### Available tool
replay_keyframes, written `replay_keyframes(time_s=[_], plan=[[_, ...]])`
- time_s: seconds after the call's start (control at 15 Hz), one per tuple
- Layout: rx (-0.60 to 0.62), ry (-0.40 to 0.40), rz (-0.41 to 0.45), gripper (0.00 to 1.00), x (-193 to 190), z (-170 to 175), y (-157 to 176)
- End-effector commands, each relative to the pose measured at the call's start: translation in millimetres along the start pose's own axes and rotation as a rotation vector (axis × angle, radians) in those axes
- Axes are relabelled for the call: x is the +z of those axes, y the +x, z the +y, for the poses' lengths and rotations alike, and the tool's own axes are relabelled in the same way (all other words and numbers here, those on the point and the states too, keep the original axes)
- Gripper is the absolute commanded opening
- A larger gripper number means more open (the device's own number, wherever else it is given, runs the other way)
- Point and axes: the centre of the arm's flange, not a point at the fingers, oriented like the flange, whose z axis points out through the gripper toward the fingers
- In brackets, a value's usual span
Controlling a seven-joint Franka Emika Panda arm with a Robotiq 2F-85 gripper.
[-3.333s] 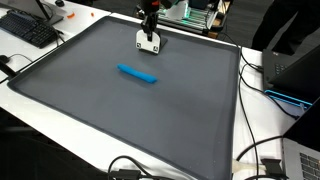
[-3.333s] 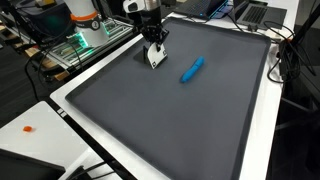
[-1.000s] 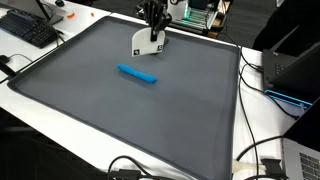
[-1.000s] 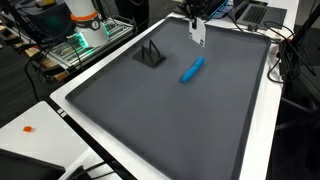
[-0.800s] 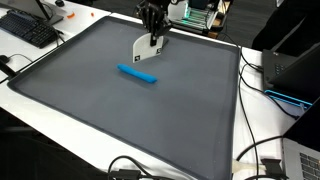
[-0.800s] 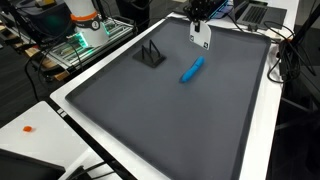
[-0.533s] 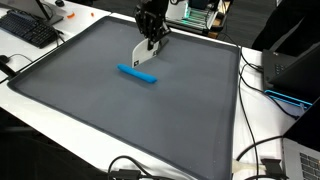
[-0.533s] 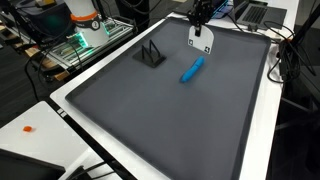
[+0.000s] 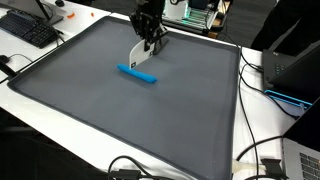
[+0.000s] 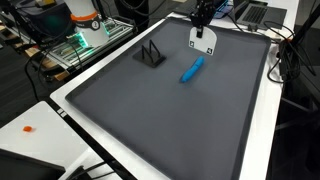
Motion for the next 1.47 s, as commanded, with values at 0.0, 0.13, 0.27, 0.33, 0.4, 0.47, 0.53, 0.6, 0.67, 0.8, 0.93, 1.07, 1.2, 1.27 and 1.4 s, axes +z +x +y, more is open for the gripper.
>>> replay_keyframes(time_s=[0.0, 0.13, 0.27, 0.33, 0.4, 0.47, 0.53, 0.6, 0.67, 0.8, 0.93, 1.07, 1.2, 1.27, 1.4], plan=[[-0.009, -0.014, -0.018, 0.01, 5.8, 1.8, -0.1], [-0.065, 0.035, -0.061, 0.01, 12.7, 1.0, 0.3], [-0.128, 0.062, -0.093, 0.01, 19.1, -0.4, 0.9], [-0.157, 0.074, -0.108, 0.01, 22.8, -1.3, 1.7], [-0.178, 0.078, -0.120, 0.01, 26.5, -1.6, 3.1], [-0.199, 0.079, -0.129, 0.01, 29.7, -1.9, 4.2], [-0.215, 0.083, -0.136, 0.01, 33.1, -2.7, 5.6], [-0.226, 0.071, -0.148, 0.01, 36.7, -4.2, 7.1], [-0.236, 0.074, -0.155, 0.01, 39.5, -6.1, 8.3], [-0.241, 0.068, -0.158, 0.01, 44.3, -9.2, 13.2], [-0.242, 0.077, -0.150, 0.01, 48.2, -12.2, 18.8], [-0.246, 0.077, -0.139, 0.01, 52.7, -14.1, 23.8], [-0.249, 0.077, -0.135, 0.01, 56.5, -15.3, 27.4], [-0.253, 0.073, -0.131, 0.01, 58.4, -15.5, 29.0], [-0.257, 0.072, -0.130, 0.01, 62.0, -16.2, 31.5]])
